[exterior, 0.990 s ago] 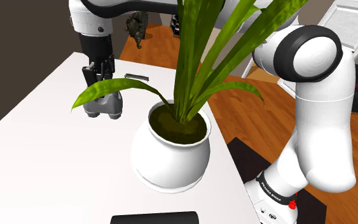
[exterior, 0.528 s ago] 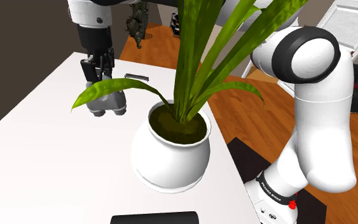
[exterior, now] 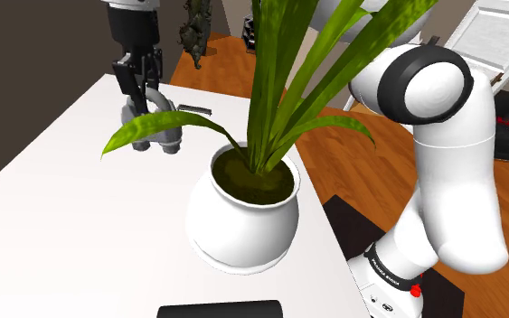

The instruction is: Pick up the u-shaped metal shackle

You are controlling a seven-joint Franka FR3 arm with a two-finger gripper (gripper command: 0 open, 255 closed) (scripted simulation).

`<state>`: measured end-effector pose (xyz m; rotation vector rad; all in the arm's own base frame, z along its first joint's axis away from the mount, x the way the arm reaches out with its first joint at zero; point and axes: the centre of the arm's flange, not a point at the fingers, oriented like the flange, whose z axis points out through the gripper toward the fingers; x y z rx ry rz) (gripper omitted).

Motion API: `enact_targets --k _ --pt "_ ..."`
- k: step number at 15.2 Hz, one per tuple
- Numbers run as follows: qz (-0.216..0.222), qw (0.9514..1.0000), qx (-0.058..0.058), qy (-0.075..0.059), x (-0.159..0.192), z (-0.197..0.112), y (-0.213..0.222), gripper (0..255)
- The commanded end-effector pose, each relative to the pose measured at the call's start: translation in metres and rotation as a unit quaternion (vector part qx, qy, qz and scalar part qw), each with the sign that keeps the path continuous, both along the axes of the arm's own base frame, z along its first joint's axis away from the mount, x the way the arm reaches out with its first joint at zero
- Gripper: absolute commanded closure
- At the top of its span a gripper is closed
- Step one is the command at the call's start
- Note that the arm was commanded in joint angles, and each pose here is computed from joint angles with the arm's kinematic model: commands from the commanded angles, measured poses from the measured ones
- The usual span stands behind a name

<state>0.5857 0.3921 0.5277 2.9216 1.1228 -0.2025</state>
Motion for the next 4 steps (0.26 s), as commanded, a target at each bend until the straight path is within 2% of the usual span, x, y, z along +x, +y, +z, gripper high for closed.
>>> enact_targets --k 1,4 --pt "0.000 1.0000 0.000 0.000 0.0005 0.0103 0.0003 255" --pt "0.000 1.0000 0.000 0.000 0.0004 0.0163 0.0003 255"
